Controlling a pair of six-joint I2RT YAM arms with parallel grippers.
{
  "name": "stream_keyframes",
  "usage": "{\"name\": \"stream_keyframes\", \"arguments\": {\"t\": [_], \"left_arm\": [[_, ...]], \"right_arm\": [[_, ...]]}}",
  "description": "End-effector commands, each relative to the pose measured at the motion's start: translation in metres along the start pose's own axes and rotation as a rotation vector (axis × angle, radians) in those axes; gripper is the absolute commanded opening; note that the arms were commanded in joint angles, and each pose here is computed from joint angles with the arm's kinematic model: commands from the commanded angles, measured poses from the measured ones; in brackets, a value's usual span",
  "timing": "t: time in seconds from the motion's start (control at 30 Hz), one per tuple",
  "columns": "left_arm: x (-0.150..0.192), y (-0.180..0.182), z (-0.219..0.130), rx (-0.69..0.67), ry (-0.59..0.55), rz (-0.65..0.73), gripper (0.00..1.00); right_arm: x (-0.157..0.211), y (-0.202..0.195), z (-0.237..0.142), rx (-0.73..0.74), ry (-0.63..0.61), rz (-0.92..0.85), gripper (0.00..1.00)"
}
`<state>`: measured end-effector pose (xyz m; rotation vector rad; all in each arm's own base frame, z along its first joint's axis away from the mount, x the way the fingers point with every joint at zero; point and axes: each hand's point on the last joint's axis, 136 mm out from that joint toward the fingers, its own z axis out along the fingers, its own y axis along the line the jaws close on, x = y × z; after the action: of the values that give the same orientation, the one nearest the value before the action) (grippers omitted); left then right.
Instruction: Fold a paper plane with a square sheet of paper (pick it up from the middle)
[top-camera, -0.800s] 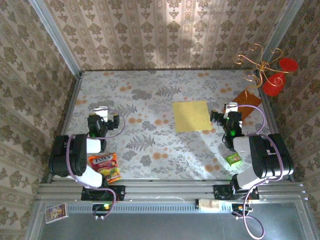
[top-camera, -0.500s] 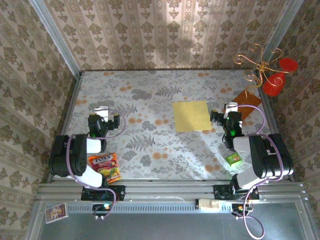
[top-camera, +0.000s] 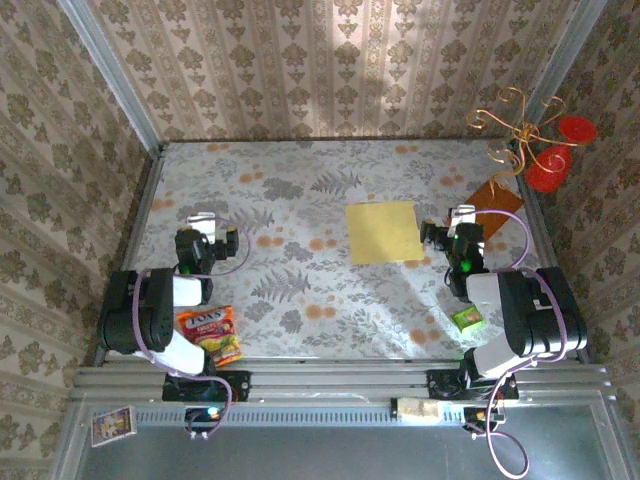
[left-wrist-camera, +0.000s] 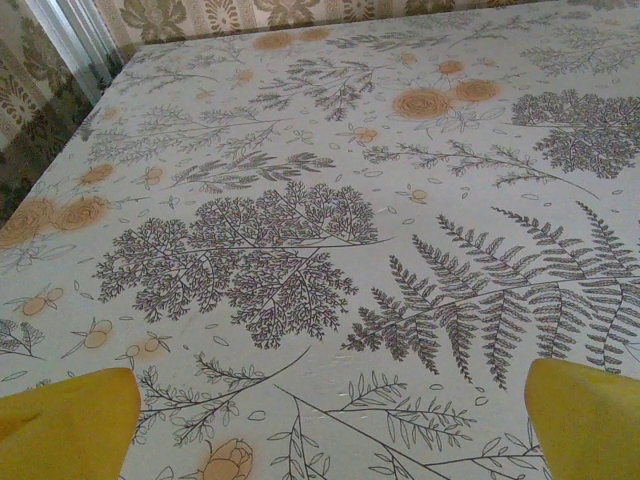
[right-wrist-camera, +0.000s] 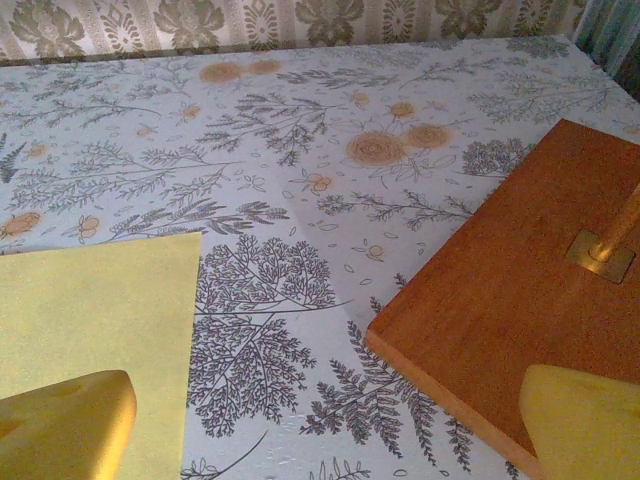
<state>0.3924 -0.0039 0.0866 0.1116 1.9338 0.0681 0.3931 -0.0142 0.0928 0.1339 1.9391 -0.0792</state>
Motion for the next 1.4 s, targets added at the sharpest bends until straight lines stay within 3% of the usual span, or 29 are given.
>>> {"name": "stream_keyframes", "arguments": {"t": [0.0, 0.13, 0.33, 0.43, 0.5, 0.67, 0.77, 0.9, 1.17, 1.37], "left_arm": [[-0.016, 0.006, -0.008, -0.032, -0.101, -0.010, 1.00], [-0.028, 0.014, -0.030, -0.078, -0.172, -0.025, 1.00], [-0.063, 0.020, -0.049, -0.119, -0.134, -0.073, 1.00], [-0.081, 0.009, -0.057, -0.041, -0.073, -0.173, 1.00], [-0.085, 0.006, -0.061, -0.017, 0.003, -0.320, 1.00], [-0.087, -0.017, -0.067, 0.153, 0.144, -0.508, 1.00], [-0.093, -0.043, -0.070, 0.343, 0.166, -0.582, 1.00], [-0.088, -0.061, -0.070, 0.397, 0.223, -0.584, 1.00], [-0.066, -0.107, -0.060, 0.448, 0.341, -0.502, 1.00], [-0.059, -0.142, -0.046, 0.489, 0.402, -0.465, 1.00]], "right_arm": [[-0.011, 0.011, -0.005, -0.054, -0.063, -0.042, 0.99], [-0.032, 0.020, -0.027, -0.056, -0.103, -0.090, 1.00], [-0.064, 0.059, -0.053, -0.091, -0.057, -0.137, 1.00], [-0.069, 0.088, -0.070, -0.154, 0.003, -0.080, 1.00], [-0.068, 0.108, -0.079, -0.205, 0.045, -0.044, 1.00], [-0.061, 0.142, -0.085, -0.325, 0.145, 0.063, 1.00], [-0.055, 0.151, -0.076, -0.334, 0.223, 0.076, 1.00], [-0.039, 0.140, -0.055, -0.207, 0.317, 0.061, 1.00], [0.016, 0.132, -0.019, -0.044, 0.541, 0.039, 0.65], [0.046, 0.134, 0.003, 0.014, 0.665, 0.057, 0.54]]}}
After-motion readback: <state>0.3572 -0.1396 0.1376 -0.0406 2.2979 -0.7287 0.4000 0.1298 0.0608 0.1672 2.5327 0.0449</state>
